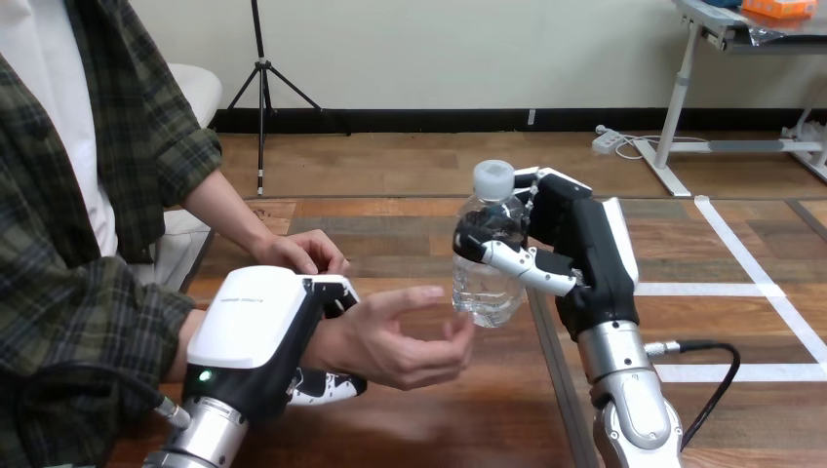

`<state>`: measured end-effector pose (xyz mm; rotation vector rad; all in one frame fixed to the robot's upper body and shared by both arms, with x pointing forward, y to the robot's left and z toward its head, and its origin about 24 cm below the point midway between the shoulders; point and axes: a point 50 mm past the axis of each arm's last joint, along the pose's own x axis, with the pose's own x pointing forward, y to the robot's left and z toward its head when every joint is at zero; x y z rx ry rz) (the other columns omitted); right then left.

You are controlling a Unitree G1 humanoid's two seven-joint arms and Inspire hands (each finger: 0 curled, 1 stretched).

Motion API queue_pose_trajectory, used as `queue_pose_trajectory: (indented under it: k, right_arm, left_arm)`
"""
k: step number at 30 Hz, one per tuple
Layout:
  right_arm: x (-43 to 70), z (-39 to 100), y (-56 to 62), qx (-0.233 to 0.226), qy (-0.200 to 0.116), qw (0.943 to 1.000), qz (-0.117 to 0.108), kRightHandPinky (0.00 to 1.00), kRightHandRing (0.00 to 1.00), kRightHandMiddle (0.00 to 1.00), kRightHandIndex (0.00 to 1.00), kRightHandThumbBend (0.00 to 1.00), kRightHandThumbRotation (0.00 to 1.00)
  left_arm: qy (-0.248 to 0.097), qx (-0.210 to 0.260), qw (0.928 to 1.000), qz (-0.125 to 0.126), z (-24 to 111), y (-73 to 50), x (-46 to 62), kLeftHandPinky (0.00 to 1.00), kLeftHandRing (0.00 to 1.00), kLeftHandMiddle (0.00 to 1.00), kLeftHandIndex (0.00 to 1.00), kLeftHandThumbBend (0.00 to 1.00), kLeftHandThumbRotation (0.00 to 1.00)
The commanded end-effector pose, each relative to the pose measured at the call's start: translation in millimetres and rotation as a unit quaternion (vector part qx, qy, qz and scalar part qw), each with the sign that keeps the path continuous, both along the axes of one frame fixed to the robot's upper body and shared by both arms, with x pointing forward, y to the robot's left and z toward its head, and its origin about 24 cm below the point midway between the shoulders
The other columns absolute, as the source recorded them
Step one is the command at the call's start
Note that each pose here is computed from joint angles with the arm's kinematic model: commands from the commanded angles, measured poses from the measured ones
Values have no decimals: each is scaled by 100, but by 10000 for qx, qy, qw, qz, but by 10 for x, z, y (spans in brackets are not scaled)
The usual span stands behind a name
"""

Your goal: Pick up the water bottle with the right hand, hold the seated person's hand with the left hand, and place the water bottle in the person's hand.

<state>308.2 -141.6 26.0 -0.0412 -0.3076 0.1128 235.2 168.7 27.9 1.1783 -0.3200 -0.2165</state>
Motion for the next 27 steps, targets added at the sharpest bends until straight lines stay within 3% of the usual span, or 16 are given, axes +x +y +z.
queue_pose_trajectory:
  k: [1,17,27]
  right_arm:
    - [239,488,90,-46,-954,9953,155,37,39,45,50,63,0]
    - [298,527,120,-102,-900,9958,165,46,44,47,50,65,0]
    - [285,508,155,-193,-896,9955,219,43,43,46,50,66,0]
  left_arm:
    - [-419,-282,9981,-367,191,-142,21,46,48,50,49,87,0]
    - [-558,-493,9958,-535,266,-180,-53,43,47,49,47,88,0]
    - [-635,-522,9950,-567,280,-184,-72,43,46,48,47,89,0]
